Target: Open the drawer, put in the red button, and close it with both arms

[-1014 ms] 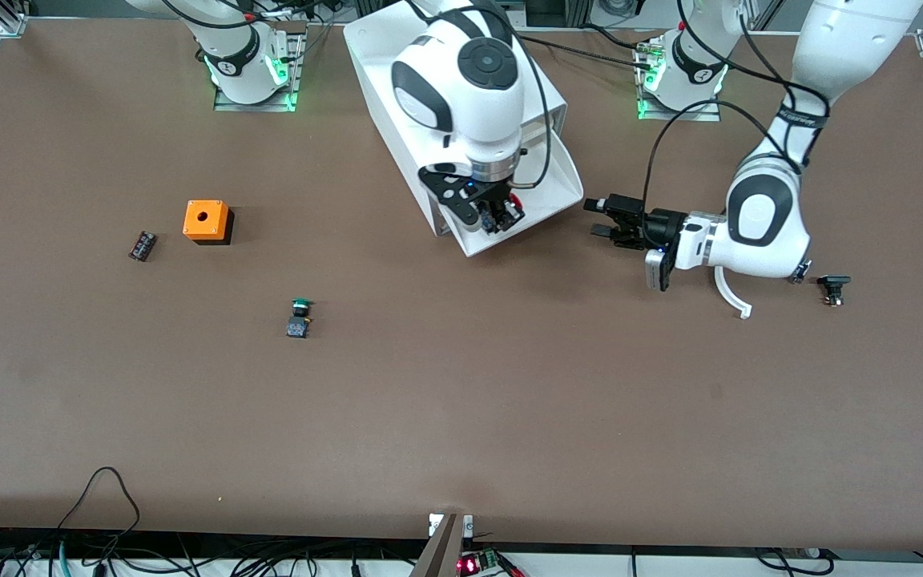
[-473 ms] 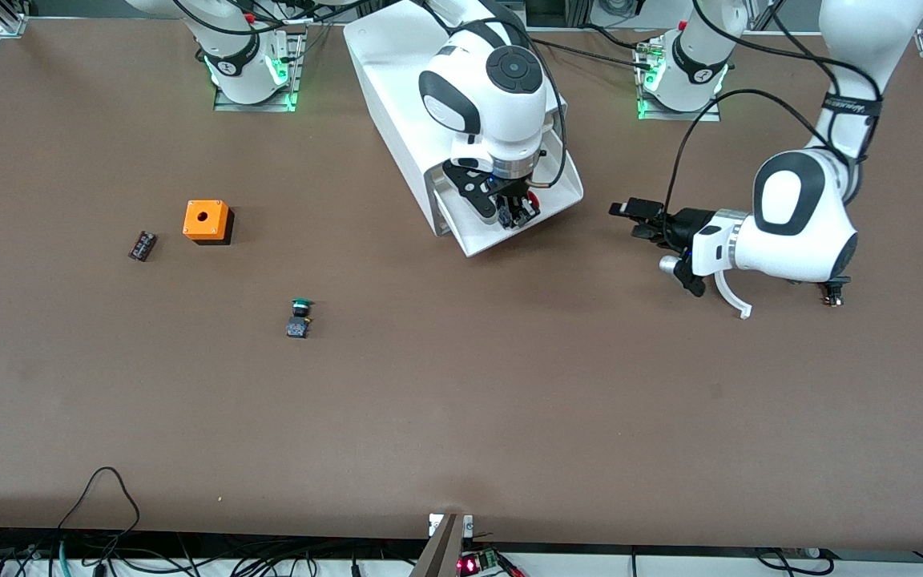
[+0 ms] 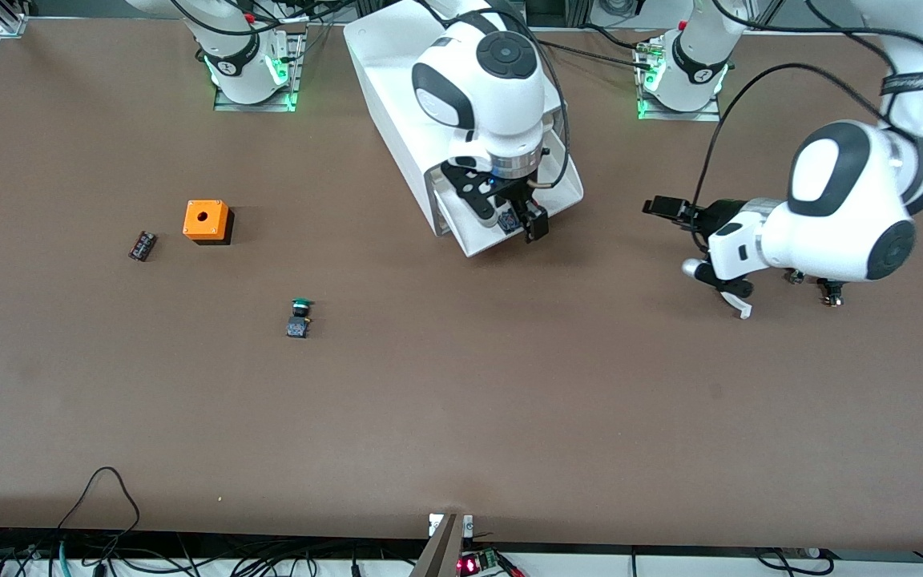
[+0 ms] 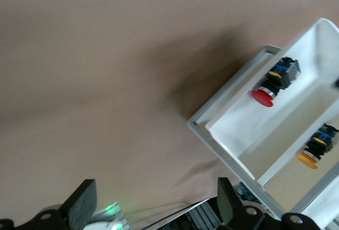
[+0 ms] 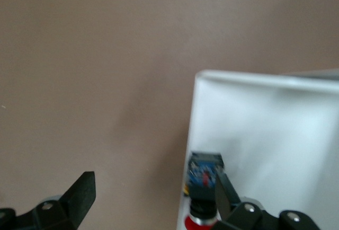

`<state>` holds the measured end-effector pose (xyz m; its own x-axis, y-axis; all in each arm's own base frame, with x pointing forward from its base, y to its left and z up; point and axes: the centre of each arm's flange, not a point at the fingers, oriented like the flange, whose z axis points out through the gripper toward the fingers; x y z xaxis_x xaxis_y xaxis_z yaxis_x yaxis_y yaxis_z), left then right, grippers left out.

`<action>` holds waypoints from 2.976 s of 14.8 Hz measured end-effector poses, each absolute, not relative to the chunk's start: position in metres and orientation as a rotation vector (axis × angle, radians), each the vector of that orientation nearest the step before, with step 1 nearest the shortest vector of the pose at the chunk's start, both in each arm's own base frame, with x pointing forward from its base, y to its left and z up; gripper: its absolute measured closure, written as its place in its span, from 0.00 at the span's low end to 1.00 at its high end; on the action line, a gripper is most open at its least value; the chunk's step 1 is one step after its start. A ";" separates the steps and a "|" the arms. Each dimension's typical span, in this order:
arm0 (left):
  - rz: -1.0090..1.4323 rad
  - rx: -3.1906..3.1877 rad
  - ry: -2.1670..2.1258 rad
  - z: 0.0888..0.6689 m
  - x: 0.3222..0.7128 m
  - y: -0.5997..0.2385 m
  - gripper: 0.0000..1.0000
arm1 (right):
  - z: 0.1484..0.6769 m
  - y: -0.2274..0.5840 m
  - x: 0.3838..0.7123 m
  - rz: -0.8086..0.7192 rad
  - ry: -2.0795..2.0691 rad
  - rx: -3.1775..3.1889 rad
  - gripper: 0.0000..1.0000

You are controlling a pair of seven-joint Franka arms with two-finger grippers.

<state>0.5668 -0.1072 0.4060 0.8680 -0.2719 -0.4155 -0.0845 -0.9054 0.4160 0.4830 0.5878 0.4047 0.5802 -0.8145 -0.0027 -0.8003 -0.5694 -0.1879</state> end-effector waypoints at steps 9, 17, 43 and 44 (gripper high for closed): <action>-0.586 2.912 -0.338 0.456 0.615 -0.071 0.00 | 0.435 0.456 0.588 -0.075 0.796 -2.961 0.00; -0.604 2.970 -0.076 0.422 0.619 -0.137 0.03 | 0.429 0.310 0.640 0.012 0.330 -3.151 0.00; -0.335 2.923 0.565 0.292 0.447 -0.380 0.02 | 0.575 0.084 0.544 -0.042 0.129 -3.134 0.00; -0.342 2.924 0.559 0.292 0.442 -0.384 0.02 | 0.580 0.083 0.538 -0.036 0.125 -3.137 0.00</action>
<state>0.4422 -0.3843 0.2920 0.9048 0.3459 -0.2485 0.3789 -0.9202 0.0985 0.5382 0.0828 0.5803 0.9966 -0.0794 0.0225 -0.0793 -0.9968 -0.0028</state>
